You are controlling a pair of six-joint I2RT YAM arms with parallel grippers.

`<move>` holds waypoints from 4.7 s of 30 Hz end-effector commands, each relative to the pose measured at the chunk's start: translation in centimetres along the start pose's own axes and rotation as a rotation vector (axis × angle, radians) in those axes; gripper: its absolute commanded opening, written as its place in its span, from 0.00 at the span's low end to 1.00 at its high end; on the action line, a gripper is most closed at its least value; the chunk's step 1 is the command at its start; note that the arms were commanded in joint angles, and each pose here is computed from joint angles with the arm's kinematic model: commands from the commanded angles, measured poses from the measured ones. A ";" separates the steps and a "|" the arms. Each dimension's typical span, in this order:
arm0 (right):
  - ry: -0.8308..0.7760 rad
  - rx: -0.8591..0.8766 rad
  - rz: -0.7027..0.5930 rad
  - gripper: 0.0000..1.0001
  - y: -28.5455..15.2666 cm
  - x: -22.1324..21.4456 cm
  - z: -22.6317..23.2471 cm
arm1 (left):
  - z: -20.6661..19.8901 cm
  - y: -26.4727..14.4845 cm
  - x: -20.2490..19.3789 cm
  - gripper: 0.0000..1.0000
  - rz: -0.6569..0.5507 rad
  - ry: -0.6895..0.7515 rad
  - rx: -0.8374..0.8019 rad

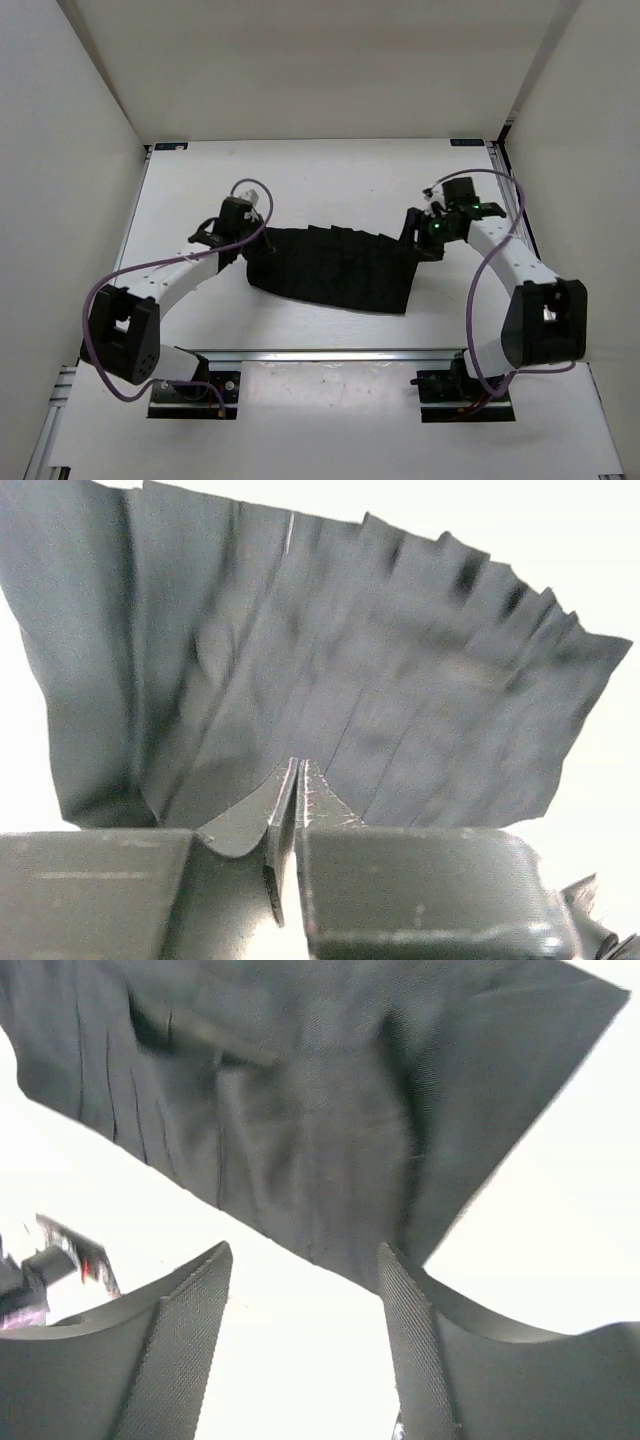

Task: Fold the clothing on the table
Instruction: Fold the skirt

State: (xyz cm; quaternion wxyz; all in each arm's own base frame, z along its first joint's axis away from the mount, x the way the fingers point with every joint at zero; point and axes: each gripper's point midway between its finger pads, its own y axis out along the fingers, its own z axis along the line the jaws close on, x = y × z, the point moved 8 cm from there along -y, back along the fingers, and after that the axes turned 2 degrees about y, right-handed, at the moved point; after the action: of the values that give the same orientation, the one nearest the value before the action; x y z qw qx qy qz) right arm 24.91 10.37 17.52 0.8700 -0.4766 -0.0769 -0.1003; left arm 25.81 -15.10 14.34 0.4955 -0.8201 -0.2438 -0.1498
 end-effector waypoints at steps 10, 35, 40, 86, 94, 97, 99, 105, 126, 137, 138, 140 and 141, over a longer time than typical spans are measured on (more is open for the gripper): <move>0.167 -0.120 -0.028 0.71 0.6 -4.1 -6.9 | 7.5 -2.8 3.1 0.20 -0.130 0.035 0.316; 0.293 0.287 -0.022 0.00 6.9 -4.8 -7.2 | 4.9 4.4 -2.6 0.16 0.082 0.042 0.191; 0.411 0.132 -0.059 0.00 3.1 -5.6 -9.8 | 2.2 4.9 -5.6 0.16 0.169 0.065 0.100; -0.048 0.656 0.493 0.53 11.5 1.6 15.0 | -0.4 6.0 -4.9 0.17 0.220 0.008 -0.037; -0.061 0.662 0.252 0.27 3.2 4.1 13.1 | 4.4 1.2 1.1 0.19 -0.008 0.031 0.219; -0.016 0.599 0.217 0.07 3.1 3.9 10.8 | 4.7 -1.4 2.8 0.18 -0.077 0.031 0.245; 0.006 0.551 0.212 0.00 3.6 3.9 9.6 | 2.0 -2.6 3.7 0.14 -0.111 0.043 0.128; 0.035 0.409 0.224 0.00 5.5 4.7 7.8 | -7.7 -0.7 4.4 0.06 -0.052 0.023 -0.318; 0.111 0.527 0.289 0.00 8.0 3.3 7.3 | 0.5 2.1 -11.3 0.00 0.344 -0.141 -0.129; 0.243 0.407 0.565 0.00 12.7 -6.2 3.8 | 1.1 1.7 -10.7 0.04 0.279 -0.135 -0.137; 0.245 0.405 0.570 0.00 12.7 -6.2 3.6 | 0.3 1.3 -9.5 0.06 0.245 -0.131 -0.167; 0.234 0.411 0.535 0.00 12.3 -4.9 3.5 | -0.4 0.3 -6.3 0.09 0.163 -0.140 -0.189; 0.208 0.405 0.510 0.00 11.9 -4.2 4.0 | -1.3 -0.3 -4.7 0.11 0.128 -0.126 -0.210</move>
State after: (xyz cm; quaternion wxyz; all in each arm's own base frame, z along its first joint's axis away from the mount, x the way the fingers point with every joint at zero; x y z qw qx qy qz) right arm 22.29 20.80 8.27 0.9468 -0.2760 0.1289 0.1041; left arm 18.93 -17.87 8.78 0.4156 -0.8955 -0.1546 -0.0392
